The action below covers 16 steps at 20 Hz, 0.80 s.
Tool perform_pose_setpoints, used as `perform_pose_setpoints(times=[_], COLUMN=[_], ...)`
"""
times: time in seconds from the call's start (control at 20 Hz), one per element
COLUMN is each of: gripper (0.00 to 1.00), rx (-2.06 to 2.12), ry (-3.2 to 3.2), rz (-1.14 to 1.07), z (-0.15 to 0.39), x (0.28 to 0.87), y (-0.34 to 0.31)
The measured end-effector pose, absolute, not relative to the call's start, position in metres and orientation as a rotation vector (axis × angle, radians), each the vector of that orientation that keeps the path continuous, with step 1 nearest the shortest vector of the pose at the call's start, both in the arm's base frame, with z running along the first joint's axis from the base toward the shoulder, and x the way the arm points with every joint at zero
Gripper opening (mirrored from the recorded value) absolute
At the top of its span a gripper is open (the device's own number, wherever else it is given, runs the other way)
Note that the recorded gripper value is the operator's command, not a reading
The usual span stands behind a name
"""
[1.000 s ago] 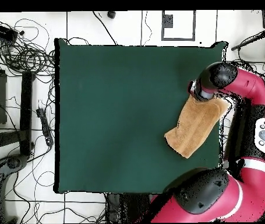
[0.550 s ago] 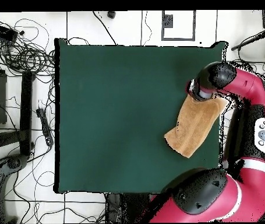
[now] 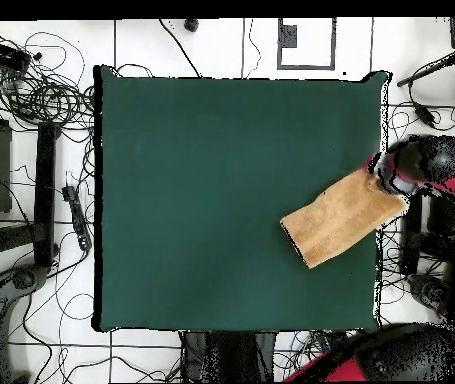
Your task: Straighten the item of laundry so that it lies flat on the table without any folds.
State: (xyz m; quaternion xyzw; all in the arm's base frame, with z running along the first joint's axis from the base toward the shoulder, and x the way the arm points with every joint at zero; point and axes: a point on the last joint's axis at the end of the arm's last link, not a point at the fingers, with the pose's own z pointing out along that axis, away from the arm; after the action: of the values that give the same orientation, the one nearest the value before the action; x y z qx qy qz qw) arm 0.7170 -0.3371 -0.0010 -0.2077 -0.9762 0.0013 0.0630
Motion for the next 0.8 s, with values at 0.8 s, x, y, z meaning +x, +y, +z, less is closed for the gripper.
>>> perform_pose_setpoints(times=[0.8], gripper=[0.00], rx=[-0.815], ry=[-2.909], rz=[0.033], z=[0.005], x=[0.650], y=[-0.456])
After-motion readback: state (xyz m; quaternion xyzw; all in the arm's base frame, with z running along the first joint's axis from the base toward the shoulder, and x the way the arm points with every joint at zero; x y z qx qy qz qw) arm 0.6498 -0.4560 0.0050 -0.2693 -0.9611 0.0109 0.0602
